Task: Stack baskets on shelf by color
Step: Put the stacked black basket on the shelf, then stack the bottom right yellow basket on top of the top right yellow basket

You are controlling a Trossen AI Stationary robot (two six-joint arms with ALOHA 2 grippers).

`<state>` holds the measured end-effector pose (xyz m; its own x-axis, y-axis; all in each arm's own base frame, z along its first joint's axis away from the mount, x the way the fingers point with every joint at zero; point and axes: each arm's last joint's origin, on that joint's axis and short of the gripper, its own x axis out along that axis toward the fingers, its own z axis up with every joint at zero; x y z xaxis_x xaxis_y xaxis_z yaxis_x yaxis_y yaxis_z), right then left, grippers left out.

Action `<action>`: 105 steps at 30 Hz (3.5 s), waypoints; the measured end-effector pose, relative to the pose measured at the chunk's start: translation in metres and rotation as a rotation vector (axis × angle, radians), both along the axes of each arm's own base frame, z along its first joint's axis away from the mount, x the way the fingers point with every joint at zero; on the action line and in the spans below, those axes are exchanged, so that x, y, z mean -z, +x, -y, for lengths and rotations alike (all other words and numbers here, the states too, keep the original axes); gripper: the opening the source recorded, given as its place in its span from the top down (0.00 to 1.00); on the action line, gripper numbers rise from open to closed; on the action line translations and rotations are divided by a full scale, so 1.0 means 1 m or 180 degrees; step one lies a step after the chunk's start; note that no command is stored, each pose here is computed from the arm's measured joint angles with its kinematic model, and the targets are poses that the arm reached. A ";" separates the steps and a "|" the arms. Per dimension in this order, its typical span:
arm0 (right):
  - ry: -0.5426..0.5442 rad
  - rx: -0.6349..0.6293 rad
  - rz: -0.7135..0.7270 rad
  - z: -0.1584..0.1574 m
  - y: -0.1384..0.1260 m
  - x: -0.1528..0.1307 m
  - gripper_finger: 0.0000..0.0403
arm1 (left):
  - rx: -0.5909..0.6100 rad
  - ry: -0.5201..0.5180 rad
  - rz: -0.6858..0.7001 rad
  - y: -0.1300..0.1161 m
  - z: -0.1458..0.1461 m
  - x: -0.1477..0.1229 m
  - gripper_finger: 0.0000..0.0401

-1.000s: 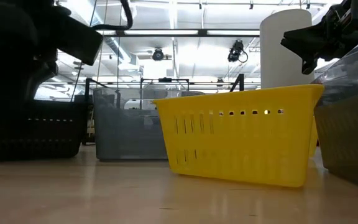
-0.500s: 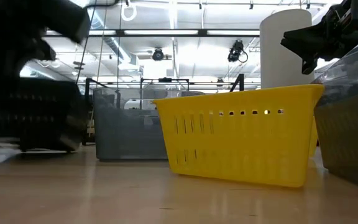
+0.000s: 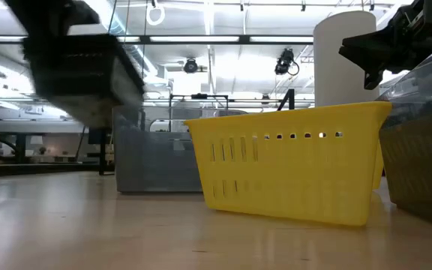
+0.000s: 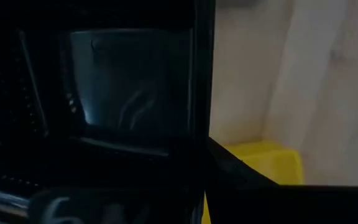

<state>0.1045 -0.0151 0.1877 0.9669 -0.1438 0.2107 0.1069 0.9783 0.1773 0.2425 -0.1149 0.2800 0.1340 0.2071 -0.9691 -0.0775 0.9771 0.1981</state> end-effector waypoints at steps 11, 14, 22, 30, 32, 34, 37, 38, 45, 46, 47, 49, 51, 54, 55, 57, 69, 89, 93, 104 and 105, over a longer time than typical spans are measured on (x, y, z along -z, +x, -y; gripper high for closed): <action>-0.0001 -0.0001 0.0001 0.000 0.000 0.000 0.76 | 0.0397 0.0548 -0.0203 0.021 -0.066 0.005 0.95; -0.0001 -0.0001 0.0001 0.000 0.000 0.000 0.76 | 0.0457 0.0570 -0.0235 0.027 -0.089 0.010 0.95; 0.0000 0.0000 0.0000 0.000 0.000 0.000 0.76 | 0.0556 0.0697 -0.0116 0.039 -0.150 0.014 0.95; 0.0000 -0.0001 0.0002 0.000 0.000 0.000 0.76 | 0.0397 0.0756 -0.0256 0.029 -0.206 0.014 0.95; 0.0000 0.0000 0.0000 0.000 0.000 0.000 0.76 | 0.0335 0.0721 -0.0246 0.026 -0.217 0.014 0.95; -0.0001 -0.0001 0.0002 0.000 0.000 0.000 0.76 | 0.0280 0.0645 -0.0235 0.023 -0.226 0.014 0.95; -0.0001 -0.0001 0.0001 0.000 0.000 0.000 0.76 | 0.0207 0.0544 -0.0125 0.021 -0.236 0.014 0.95; -0.0001 -0.0001 0.0001 0.000 0.000 0.000 0.76 | 0.0186 0.0528 -0.0096 0.021 -0.238 0.014 0.95; 0.0000 0.0000 0.0001 0.000 0.000 0.000 0.76 | 0.0207 0.0400 -0.0057 0.017 -0.245 0.015 0.95; 0.0000 0.0000 0.0000 0.000 0.000 0.000 0.76 | 0.0198 0.0386 -0.0050 0.017 -0.246 0.015 0.95; 0.0000 0.0000 0.0001 0.000 0.000 0.000 0.76 | 0.0185 0.0361 -0.0039 0.016 -0.247 0.015 0.95; 0.0000 0.0000 0.0001 0.000 0.000 0.000 0.76 | 0.0150 0.0301 -0.0016 0.015 -0.250 0.016 0.95; -0.0001 0.0000 0.0002 0.000 0.000 0.000 0.76 | 0.0133 0.0248 -0.0047 0.012 -0.251 0.023 0.95; 0.0000 0.0000 0.0001 0.000 0.000 0.000 0.76 | 0.0159 0.0157 -0.0224 0.006 -0.248 0.039 0.95; -0.0001 -0.0001 0.0000 0.000 0.000 0.000 0.76 | 0.0178 0.0171 -0.0271 0.005 -0.247 0.044 0.94; 0.0000 0.0000 0.0001 0.000 0.000 0.000 0.76 | 0.0203 0.0286 -0.0377 0.003 -0.245 0.050 0.93; 0.0000 0.0000 0.0001 0.000 0.000 0.000 0.76 | 0.0117 0.0514 -0.0431 0.003 -0.245 0.058 0.78; 0.0000 0.0000 0.0001 0.000 0.000 0.000 0.76 | 0.0113 -0.0120 0.0142 0.025 -0.194 0.011 0.54; -0.0001 0.0000 0.0002 0.000 0.000 0.000 0.76 | 0.0209 -0.0781 0.0181 0.028 -0.163 0.011 0.58; -0.0001 0.0000 0.0003 0.000 0.000 0.000 0.76 | 0.0441 -0.1220 -0.0321 0.014 -0.062 0.039 0.63; -0.0001 0.0000 0.0002 0.000 0.000 0.000 0.76 | 0.0487 -0.1149 -0.0259 0.014 -0.053 0.042 0.63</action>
